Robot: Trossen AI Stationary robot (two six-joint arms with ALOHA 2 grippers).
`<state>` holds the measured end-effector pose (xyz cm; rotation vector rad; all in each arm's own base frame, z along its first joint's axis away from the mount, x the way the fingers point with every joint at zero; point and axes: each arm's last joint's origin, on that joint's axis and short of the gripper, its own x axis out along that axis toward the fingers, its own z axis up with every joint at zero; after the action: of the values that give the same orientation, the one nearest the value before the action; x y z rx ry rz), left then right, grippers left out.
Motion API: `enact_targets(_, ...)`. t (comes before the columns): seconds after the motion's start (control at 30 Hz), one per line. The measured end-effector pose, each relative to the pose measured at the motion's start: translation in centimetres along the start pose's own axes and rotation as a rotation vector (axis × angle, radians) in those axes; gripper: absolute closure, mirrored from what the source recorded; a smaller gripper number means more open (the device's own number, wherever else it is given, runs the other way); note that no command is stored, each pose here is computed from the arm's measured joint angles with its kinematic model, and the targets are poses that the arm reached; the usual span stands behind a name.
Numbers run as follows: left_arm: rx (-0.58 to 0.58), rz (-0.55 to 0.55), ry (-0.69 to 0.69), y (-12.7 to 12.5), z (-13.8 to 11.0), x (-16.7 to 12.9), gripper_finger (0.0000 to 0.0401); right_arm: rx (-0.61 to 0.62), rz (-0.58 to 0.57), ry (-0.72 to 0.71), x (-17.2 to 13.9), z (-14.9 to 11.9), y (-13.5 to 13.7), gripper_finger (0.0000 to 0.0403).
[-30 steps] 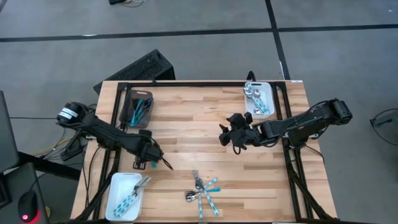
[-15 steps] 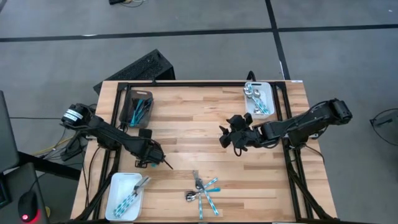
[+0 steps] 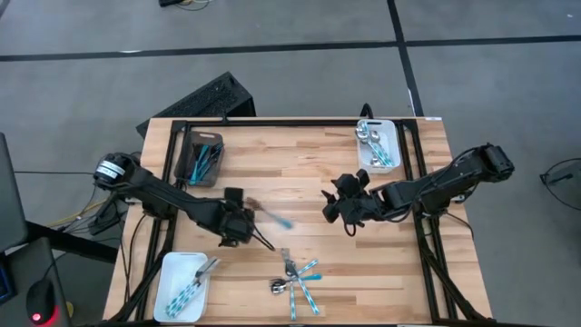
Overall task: Sort silverware by color (type)
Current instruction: Put the blue fork into the black bin
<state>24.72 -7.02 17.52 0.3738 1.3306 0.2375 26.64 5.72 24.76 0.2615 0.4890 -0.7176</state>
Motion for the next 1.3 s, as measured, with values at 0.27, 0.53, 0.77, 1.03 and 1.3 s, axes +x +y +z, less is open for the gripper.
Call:
enact_targets(0.27,0.03,0.002,-0.128,1.6,2.4,-0.2,0.0204,-0.005,0.006,0.002,-0.1,-0.1,0.1,0.0159)
enact_targets(0.53,-0.065,-0.135,-0.535,4.9,7.3,1.3,0.0204,-0.056,0.031,0.117,-0.9,-1.5,0.1,0.0159)
enact_targets(0.77,0.027,-0.165,-0.654,5.4,9.3,4.7,0.0205,-0.034,0.009,0.23,-3.0,-3.7,0.0,0.0159)
enact_targets(1.03,0.033,-0.155,-0.548,6.1,10.2,8.9,0.0205,-0.028,0.012,0.172,-4.4,-4.5,0.5,0.0159)
enact_targets(1.3,-0.014,-0.211,-0.462,6.6,9.6,11.0,0.027,-0.011,-0.014,0.164,-3.8,-4.1,0.2,0.0159)
